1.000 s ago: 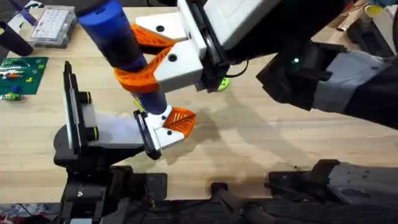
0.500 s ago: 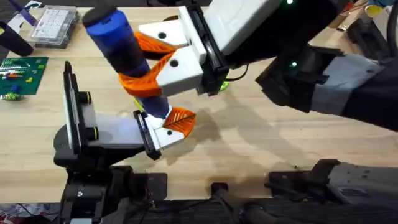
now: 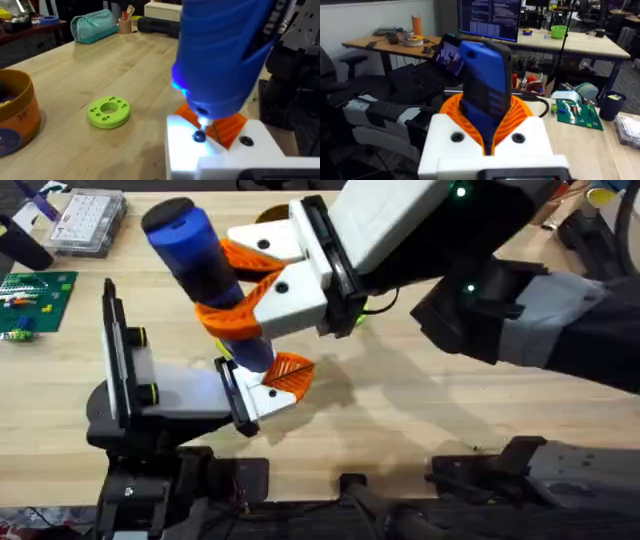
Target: Pick up the gripper from the table and insert it into the empty holder that is missing its gripper. Then pick up a screw, insert it into the mounting hole, and use the screwdriver to tighten it. Finally, clean up the table by picking up the vegetable and placing it into the bucket.
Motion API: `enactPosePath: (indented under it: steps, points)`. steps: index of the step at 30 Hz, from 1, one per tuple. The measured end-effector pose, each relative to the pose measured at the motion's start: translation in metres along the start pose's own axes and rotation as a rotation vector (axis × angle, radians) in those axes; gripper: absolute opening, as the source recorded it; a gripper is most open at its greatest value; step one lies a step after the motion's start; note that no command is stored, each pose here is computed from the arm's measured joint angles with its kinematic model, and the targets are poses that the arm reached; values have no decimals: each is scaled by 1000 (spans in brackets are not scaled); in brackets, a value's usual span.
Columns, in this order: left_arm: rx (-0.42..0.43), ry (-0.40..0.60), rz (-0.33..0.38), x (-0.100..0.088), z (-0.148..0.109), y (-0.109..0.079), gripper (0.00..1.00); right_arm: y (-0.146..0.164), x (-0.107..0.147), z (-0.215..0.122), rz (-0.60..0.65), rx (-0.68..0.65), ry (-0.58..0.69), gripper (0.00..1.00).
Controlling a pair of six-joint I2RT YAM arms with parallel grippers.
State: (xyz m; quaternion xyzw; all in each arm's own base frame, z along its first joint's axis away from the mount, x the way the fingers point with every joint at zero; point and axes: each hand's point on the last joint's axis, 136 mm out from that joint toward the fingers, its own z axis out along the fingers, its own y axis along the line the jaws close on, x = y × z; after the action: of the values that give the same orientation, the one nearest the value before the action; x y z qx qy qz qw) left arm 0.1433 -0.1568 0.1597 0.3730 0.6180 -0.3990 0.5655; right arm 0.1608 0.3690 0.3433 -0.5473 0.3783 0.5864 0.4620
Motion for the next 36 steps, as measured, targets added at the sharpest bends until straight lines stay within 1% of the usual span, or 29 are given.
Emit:
enactPosePath:
  steps: [36]
  points:
    - [0, 0, 1, 0, 0, 0, 17, -1, -1, 1, -5, 11, -8, 45]
